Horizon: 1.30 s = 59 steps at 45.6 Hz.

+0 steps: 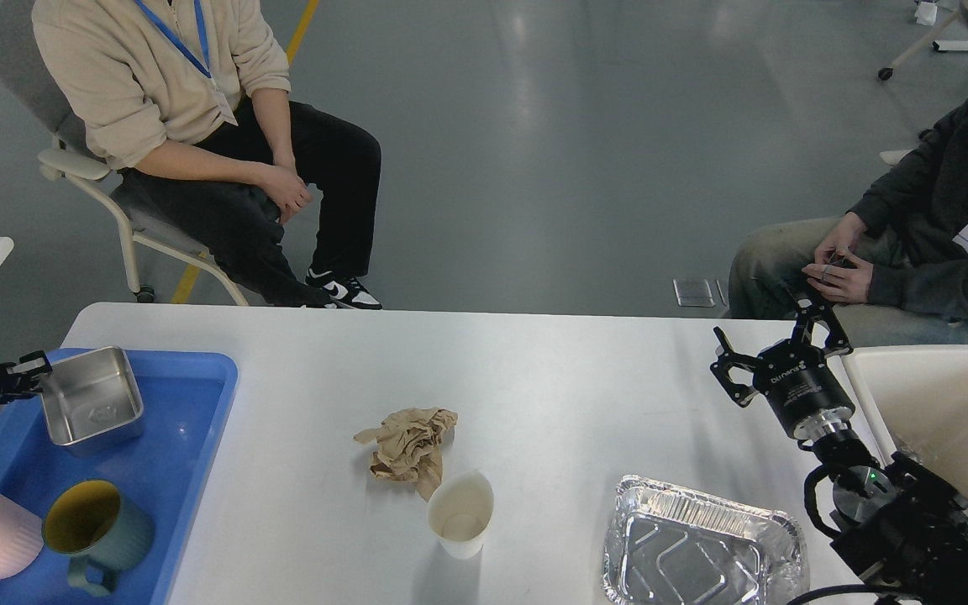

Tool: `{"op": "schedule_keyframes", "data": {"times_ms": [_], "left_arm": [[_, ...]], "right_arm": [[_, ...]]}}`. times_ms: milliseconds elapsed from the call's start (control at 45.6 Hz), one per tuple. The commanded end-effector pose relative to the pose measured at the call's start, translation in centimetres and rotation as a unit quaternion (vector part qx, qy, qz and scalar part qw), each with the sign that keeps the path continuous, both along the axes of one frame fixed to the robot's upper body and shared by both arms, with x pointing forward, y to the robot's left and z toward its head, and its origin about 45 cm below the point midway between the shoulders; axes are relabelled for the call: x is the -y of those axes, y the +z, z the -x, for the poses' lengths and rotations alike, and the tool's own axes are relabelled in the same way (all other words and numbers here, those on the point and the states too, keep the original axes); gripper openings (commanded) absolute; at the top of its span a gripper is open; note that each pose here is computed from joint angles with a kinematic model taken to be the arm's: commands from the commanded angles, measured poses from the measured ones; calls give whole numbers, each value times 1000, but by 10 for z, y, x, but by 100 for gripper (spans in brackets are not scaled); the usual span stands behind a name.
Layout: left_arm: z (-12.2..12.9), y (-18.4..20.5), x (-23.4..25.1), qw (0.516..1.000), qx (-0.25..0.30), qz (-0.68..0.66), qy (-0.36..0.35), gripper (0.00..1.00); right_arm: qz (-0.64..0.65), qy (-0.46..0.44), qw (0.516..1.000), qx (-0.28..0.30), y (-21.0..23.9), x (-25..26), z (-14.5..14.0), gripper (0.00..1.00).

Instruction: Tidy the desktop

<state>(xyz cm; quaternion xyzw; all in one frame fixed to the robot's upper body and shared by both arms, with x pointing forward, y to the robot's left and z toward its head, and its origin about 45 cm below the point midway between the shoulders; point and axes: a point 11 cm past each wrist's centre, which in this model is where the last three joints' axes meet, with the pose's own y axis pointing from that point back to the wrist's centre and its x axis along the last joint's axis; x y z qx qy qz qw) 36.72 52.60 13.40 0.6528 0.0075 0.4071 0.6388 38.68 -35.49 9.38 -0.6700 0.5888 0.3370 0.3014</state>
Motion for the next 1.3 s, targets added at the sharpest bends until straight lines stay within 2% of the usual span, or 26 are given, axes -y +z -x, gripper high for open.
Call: {"op": "schedule_keyframes", "data": {"times_ms": [0, 351, 373, 417, 483, 549, 680, 856, 1076, 1273], "left_arm": [[7, -10, -2, 1000, 4, 5, 16, 12], [4, -7, 1, 999, 18, 31, 29, 14], [3, -6, 1, 999, 22, 35, 33, 17], [-1, -2, 2, 997, 39, 54, 47, 28], [-8, 4, 5, 993, 64, 76, 65, 48], [-15, 10, 8, 987, 89, 105, 82, 52], [-28, 24, 11, 968, 145, 163, 126, 74], [-49, 50, 15, 941, 210, 209, 162, 89], [-73, 77, 28, 934, 238, 224, 147, 95], [-99, 86, 70, 921, 259, 264, 123, 96]], "right_arm": [[0, 0, 1000, 0, 0, 0, 0, 100], [1, 1, 1000, 0, 0, 0, 0, 100], [1, 1, 1000, 0, 0, 0, 0, 100], [1, 1, 1000, -1, 0, 0, 0, 100], [1, 1, 1000, 0, 0, 0, 0, 100], [0, 1, 1000, 0, 0, -1, 0, 100], [1, 1, 1000, 0, 0, 0, 0, 100], [1, 1, 1000, 1, 2, -1, -2, 100], [0, 2, 1000, 3, 3, -3, -4, 100], [1, 0, 1000, -1, 1, -1, -1, 100]]}}
